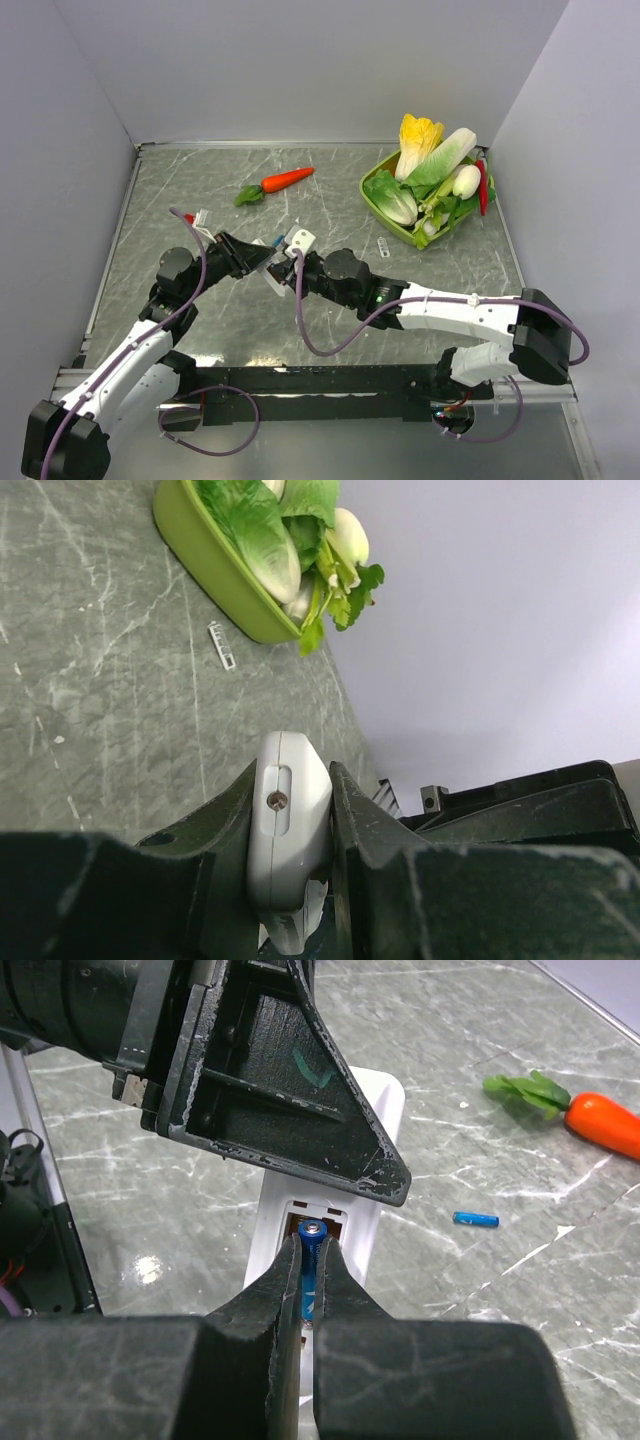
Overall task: Load the batteries into the remote control
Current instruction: Load the battery into the remote control.
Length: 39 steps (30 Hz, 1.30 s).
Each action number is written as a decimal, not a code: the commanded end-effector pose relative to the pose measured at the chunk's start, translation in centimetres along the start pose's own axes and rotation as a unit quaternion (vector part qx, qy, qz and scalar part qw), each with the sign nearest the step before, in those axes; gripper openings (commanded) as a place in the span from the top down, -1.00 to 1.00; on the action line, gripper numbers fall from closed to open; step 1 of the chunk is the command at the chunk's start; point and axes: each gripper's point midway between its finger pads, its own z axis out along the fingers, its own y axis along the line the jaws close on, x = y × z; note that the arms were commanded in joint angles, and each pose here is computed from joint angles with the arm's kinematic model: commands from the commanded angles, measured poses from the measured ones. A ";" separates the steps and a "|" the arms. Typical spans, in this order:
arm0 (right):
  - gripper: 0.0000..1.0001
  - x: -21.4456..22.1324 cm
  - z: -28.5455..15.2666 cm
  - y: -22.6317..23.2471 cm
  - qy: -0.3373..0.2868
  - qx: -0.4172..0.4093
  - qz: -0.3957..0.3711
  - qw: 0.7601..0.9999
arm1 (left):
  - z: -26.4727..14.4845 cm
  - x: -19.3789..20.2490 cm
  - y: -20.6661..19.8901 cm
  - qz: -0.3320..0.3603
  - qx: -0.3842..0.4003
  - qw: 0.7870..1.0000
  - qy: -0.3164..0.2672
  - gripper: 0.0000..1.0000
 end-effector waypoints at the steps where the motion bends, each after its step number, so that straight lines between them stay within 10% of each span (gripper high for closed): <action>1: 1.00 2.9 0.4 -1.5 0.060 0.037 -0.014 0.997 | -0.2 -2.2 -4.1 0.034 0.056 0.997 -0.028 0.98; 39: 0.47 9.3 2.9 -2.3 0.198 0.088 0.032 0.976 | 0.1 -0.9 -1.3 0.015 0.005 1.000 -0.006 0.98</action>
